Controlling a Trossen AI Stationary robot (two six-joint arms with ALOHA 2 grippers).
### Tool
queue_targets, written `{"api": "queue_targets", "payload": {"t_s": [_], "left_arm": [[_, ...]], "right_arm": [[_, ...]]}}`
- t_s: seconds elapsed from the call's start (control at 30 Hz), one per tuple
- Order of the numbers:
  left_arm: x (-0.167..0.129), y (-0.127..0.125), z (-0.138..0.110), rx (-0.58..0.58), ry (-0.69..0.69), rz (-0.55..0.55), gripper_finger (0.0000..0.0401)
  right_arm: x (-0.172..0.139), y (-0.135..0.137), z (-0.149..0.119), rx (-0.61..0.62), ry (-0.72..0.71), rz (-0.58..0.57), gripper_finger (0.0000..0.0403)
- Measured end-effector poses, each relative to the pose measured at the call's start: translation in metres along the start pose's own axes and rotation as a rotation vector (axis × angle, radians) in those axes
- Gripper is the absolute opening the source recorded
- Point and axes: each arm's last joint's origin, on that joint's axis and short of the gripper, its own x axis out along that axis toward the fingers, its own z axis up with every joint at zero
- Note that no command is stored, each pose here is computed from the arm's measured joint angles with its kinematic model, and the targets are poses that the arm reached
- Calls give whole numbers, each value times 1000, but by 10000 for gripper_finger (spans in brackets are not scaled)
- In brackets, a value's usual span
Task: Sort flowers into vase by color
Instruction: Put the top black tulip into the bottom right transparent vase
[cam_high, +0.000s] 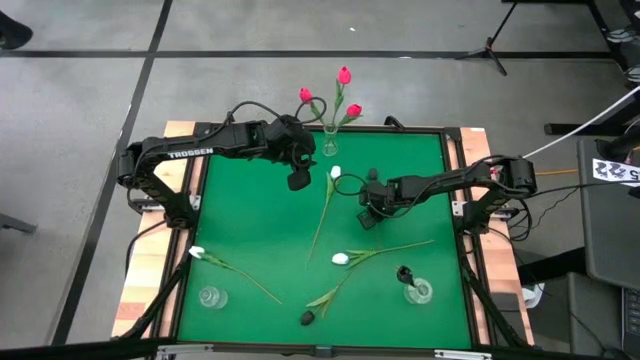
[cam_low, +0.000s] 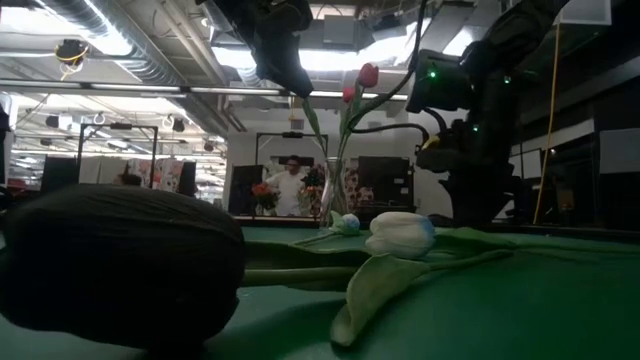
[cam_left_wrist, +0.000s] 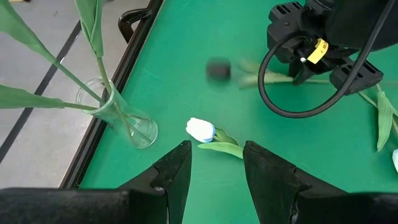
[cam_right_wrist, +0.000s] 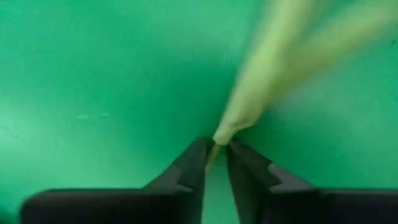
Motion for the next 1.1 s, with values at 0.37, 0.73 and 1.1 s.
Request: {"api": "queue_targets", "payload": {"t_s": [0.37,0.73,1.1], "left_arm": [[0,0,0,0,0,0,144],[0,0,-1,1,7,-1,143],[0,0,-3,0,27,-3,143]], "right_arm": [[-9,6,6,-49,17,-7,5],[-38,9,14,-27,-159,-27,2],[-117,2,-22,9,-591,-19,1]]}}
